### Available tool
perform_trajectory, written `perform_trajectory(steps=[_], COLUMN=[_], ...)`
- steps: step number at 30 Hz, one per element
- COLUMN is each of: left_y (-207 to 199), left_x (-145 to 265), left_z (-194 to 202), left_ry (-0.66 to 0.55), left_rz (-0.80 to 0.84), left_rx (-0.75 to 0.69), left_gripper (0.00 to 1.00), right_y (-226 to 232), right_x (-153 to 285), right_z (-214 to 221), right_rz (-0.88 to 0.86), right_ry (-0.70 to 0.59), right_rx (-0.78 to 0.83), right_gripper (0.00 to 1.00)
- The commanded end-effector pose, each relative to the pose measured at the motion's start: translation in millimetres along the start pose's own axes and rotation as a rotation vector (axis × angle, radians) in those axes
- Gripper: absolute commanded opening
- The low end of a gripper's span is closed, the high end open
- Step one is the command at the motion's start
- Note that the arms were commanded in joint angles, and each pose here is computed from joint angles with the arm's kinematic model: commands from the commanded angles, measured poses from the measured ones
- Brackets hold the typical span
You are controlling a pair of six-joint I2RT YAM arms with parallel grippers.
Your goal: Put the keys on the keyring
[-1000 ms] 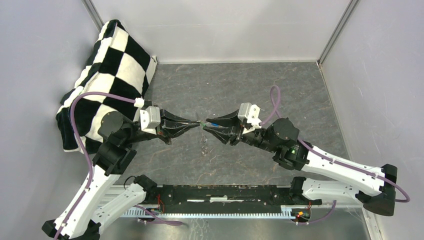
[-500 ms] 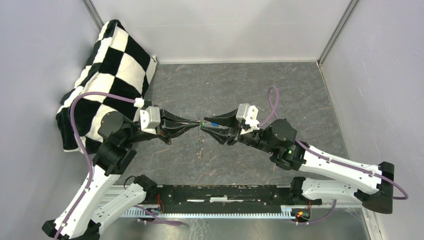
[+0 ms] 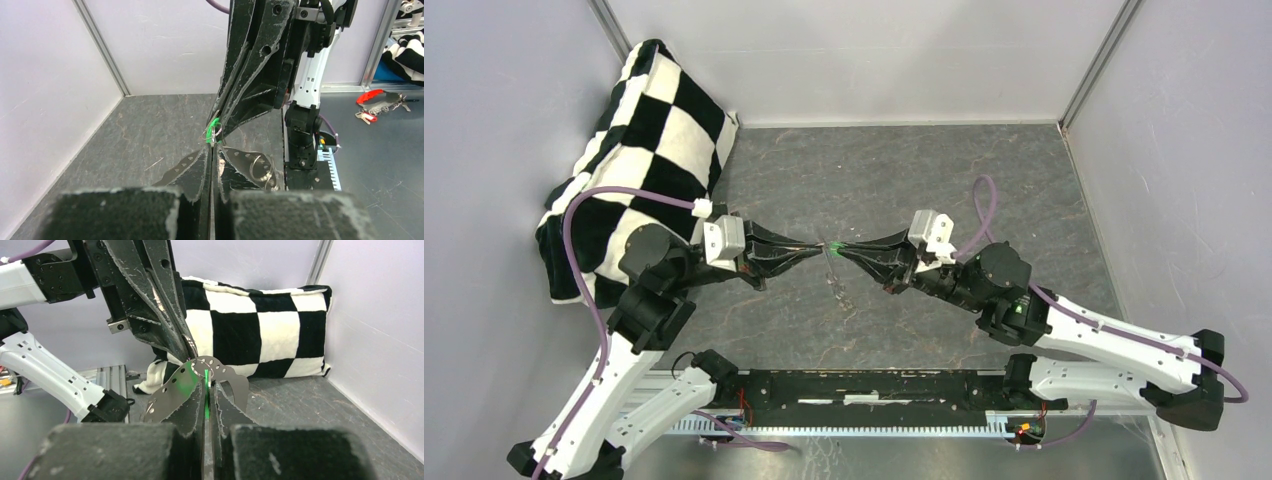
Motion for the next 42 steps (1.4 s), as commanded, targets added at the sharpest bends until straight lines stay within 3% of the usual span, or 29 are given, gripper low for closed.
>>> perform_trajectory(steps=[1, 10, 17, 33, 42], left_y=[0, 1, -1, -6, -5], left_x=[3, 0, -2, -2, -2], left_z=[-15, -17, -17, -10, -10], left_ry=[-0.035, -0.038, -0.028, 0.028, 0.032], left_rz=[-0.015, -0.002, 0.03, 0.111, 0.1], left_rx=[-0.1, -0.087, -0.075, -0.04, -0.042], left_gripper=[0.02, 0.02, 0.02, 0.02, 0.02], right_y=[3, 15, 13, -4, 1], right_x=[8, 6, -5, 0, -11], right_z=[1, 9, -7, -34, -34], right_rz=[-0.018, -0.149, -0.183, -0.079, -0.145], right_ry=[0.028, 0.109, 0.069, -0.003, 0.009], right_rx=[0.001, -0.002, 0.041, 0.117, 0.115], right_gripper=[0.04, 0.07, 0.08, 0.07, 0.08])
Point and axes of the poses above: each gripper's point midway between its finger pads, its own x axis back along the fingers, its own y axis along the line the jaws close on, z = x × y, the point moved 9 cm from there along x, back along the fingers, and after that the axes turned 9 degrees about x, right-handed, at the moved point
